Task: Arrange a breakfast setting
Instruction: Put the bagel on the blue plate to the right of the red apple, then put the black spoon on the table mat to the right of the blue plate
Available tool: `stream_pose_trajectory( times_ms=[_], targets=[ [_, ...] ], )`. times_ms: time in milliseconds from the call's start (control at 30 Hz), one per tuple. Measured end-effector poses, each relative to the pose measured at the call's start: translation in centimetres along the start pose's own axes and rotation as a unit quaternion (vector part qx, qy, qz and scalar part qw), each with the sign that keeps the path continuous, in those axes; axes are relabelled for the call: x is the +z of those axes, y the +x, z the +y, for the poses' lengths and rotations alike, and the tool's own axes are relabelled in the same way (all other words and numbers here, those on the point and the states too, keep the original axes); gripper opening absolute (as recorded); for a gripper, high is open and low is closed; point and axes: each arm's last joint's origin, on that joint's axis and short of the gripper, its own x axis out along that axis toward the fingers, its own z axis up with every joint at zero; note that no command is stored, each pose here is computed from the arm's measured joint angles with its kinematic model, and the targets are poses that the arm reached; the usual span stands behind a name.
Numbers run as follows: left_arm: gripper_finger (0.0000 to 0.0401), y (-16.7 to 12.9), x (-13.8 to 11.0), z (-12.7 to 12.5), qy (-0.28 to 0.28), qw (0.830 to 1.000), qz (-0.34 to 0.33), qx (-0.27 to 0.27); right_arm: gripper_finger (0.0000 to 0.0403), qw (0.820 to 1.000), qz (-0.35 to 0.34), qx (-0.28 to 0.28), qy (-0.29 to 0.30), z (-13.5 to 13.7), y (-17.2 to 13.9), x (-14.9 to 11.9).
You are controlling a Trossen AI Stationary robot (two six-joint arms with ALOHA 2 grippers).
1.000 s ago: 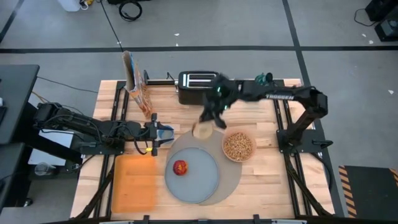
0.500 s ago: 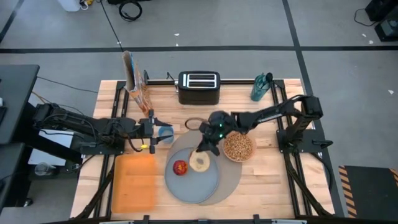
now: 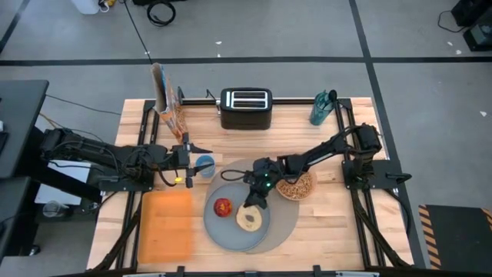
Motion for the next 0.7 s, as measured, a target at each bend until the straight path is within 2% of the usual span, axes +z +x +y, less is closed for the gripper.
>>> stream_pose_trajectory(
  times_ms=[233,400,533,700],
  targets=[
    [0.0203,0.0,0.0,0.0,-0.005,1.000,-0.002,0.000,0.0091,0.999,0.021,-0.044,-0.005,-0.5,-0.1,-0.7],
    [0.0203,0.0,0.0,0.0,-0.006,1.000,-0.001,-0.001,0.0137,0.999,0.022,-0.045,-0.005,-0.7,-0.5,-0.4],
    [0.0203,0.0,0.0,0.0,-0.005,1.000,-0.001,-0.001,0.0166,0.997,0.006,-0.068,-0.024,0.2,-2.3,0.4],
    [0.0203,0.0,0.3,0.0,-0.009,1.000,-0.013,0.002,0.0182,0.989,-0.033,-0.121,-0.075,2.1,-5.9,1.6]
  ],
)
